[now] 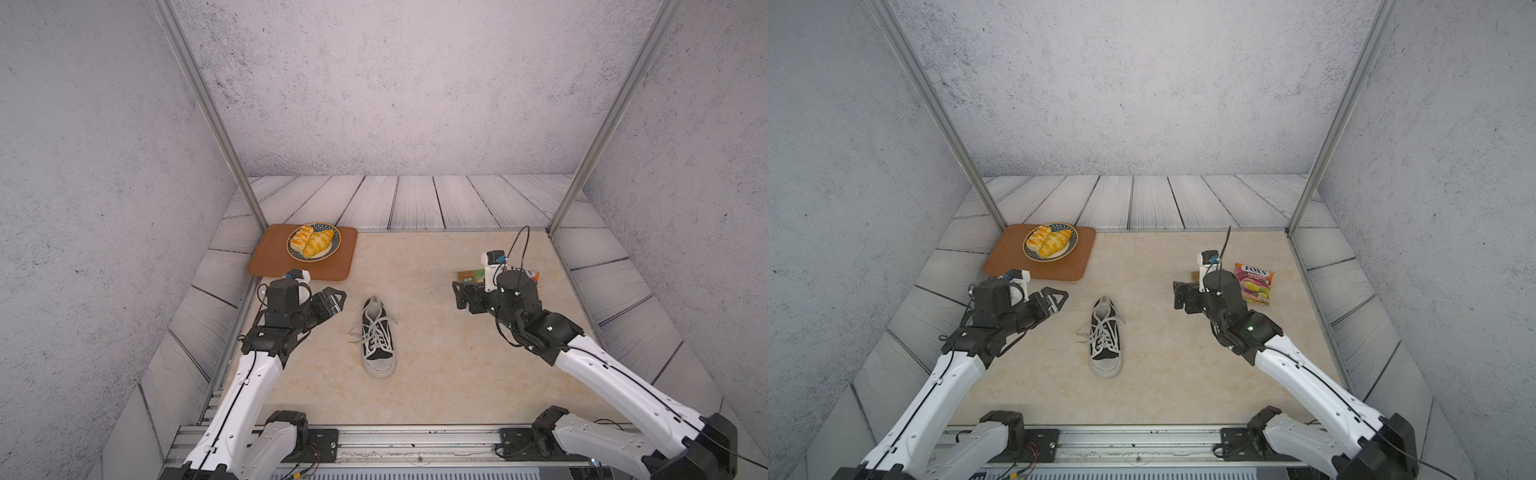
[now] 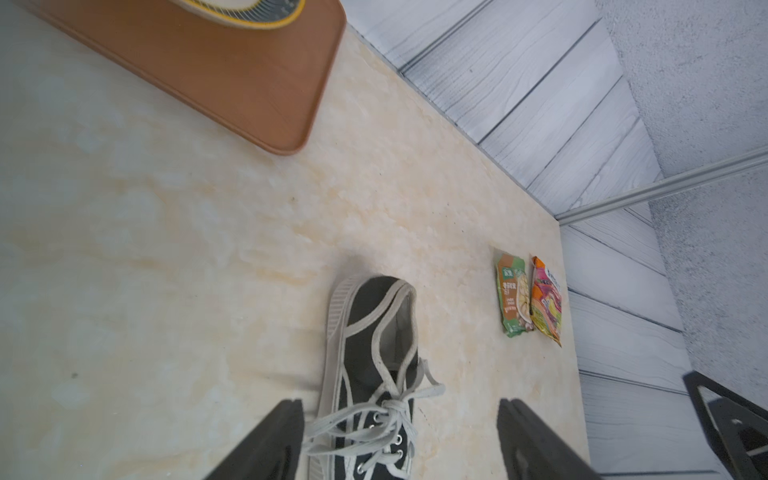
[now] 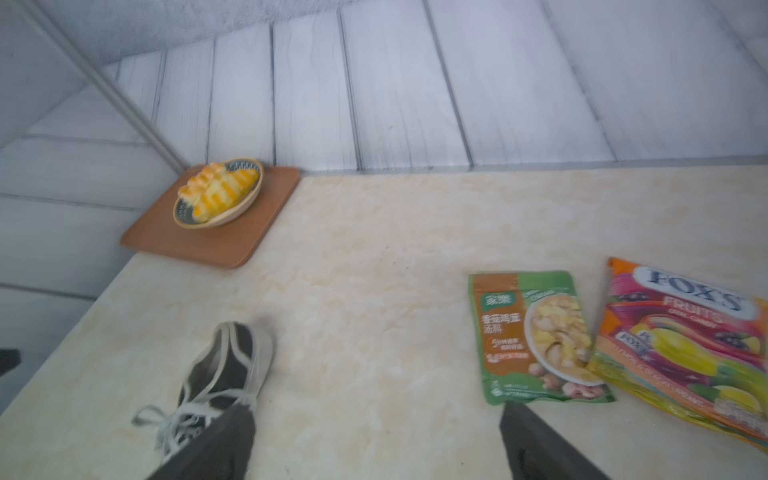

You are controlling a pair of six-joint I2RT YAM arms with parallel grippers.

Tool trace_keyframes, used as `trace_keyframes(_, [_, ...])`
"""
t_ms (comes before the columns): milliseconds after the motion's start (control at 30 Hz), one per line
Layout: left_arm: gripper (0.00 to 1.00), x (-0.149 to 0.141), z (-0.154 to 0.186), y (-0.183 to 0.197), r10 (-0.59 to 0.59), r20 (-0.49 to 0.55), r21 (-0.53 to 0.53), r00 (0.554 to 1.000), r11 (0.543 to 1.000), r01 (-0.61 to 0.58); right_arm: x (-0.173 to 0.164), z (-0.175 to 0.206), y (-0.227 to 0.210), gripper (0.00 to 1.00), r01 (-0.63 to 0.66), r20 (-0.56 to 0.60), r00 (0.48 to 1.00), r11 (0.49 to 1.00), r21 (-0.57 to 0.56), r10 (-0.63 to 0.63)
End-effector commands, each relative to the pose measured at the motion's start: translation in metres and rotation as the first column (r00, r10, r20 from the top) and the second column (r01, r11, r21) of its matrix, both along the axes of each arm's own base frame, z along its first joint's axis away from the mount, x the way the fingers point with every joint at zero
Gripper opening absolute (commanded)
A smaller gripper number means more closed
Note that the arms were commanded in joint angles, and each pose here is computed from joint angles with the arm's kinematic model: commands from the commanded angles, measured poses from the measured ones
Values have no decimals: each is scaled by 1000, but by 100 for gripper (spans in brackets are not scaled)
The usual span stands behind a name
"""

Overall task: Tie the shoes
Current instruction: Reset both arms

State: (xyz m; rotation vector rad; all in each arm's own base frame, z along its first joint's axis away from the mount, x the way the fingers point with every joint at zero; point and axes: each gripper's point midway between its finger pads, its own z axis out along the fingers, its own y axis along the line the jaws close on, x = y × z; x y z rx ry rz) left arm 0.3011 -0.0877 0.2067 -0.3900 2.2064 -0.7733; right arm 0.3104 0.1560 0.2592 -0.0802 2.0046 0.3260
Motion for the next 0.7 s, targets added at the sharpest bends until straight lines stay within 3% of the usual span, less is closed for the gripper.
trace_keyframes(0, [80,7,16,23,75,75,117,994,990,-84,1,17,-65,99,323,139,938,946,-18,-317])
trace_keyframes(133, [81,14,27,43,135,150,209,979,964,-165,-8,21,-100,99,476,242,854,880,-5,-461])
trace_keyframes(333, [84,24,30,93,328,294,296,898,862,-412,-4,11,-127,99,599,385,775,776,-197,-501])
trace_keyframes(400, [87,29,27,107,369,350,304,861,825,-477,2,-1,-133,99,613,400,770,749,-250,-497])
trace_keyframes(433, [96,31,24,113,380,373,312,846,807,-501,5,-7,-136,99,614,399,771,744,-261,-497])
trace_keyframes(500, [98,39,13,127,404,401,336,822,770,-542,11,-24,-145,99,613,382,777,740,-276,-500])
trace_keyframes(600, [98,52,-8,142,403,397,388,825,740,-549,18,-49,-159,99,618,347,778,737,-272,-524])
trace_keyframes(667, [98,59,-27,145,377,362,441,853,736,-513,25,-68,-162,99,600,319,794,754,-268,-519])
